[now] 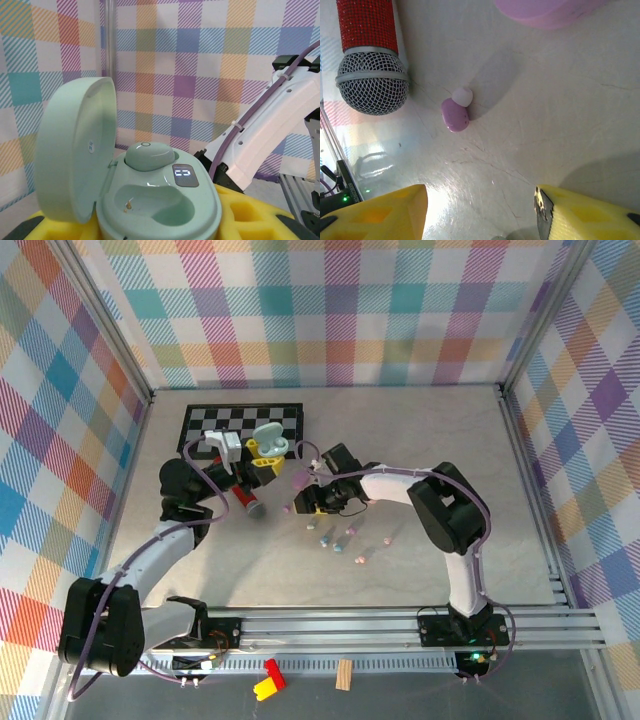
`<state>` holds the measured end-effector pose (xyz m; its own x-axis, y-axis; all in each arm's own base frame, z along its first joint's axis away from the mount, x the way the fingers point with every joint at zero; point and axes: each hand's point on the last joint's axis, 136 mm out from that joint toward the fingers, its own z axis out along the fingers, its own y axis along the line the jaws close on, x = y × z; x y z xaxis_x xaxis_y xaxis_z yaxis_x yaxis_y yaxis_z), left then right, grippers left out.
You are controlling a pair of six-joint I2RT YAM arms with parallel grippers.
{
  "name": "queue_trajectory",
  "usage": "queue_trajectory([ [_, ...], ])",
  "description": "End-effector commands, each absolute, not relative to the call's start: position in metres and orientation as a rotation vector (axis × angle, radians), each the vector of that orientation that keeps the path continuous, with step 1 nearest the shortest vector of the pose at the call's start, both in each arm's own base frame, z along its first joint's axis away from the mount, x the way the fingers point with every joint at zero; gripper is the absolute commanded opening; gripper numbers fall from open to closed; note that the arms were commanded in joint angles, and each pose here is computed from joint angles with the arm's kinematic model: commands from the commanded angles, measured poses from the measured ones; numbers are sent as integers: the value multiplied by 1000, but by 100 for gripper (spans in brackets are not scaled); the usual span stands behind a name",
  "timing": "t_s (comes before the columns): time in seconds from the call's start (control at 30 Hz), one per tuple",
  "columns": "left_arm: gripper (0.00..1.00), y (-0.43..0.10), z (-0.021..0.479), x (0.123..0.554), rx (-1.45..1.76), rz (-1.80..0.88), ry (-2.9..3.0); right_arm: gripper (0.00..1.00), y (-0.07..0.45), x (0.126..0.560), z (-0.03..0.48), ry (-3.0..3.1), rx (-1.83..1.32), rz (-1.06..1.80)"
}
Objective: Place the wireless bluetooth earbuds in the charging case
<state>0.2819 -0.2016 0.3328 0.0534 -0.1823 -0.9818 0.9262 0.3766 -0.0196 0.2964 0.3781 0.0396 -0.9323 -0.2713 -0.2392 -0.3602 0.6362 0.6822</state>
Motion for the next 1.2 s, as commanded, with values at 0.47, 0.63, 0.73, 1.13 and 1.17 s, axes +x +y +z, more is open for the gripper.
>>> queue_trajectory([
  [0.47,24,-194,336,294,761,-961,1226,57,364,252,32,2841,-520,1136],
  [0.63,24,-188,334,299,733,-946,1239,55,360,253,38,2835,-509,1102],
  [0.73,24,-182,332,304,707,-932,1247,54,359,256,44,2822,-520,1076],
  [1.13,22,-124,345,351,460,-843,1252,55,358,260,70,2678,-793,560],
  [1.17,22,-120,346,353,453,-832,1254,55,358,260,70,2663,-821,494],
])
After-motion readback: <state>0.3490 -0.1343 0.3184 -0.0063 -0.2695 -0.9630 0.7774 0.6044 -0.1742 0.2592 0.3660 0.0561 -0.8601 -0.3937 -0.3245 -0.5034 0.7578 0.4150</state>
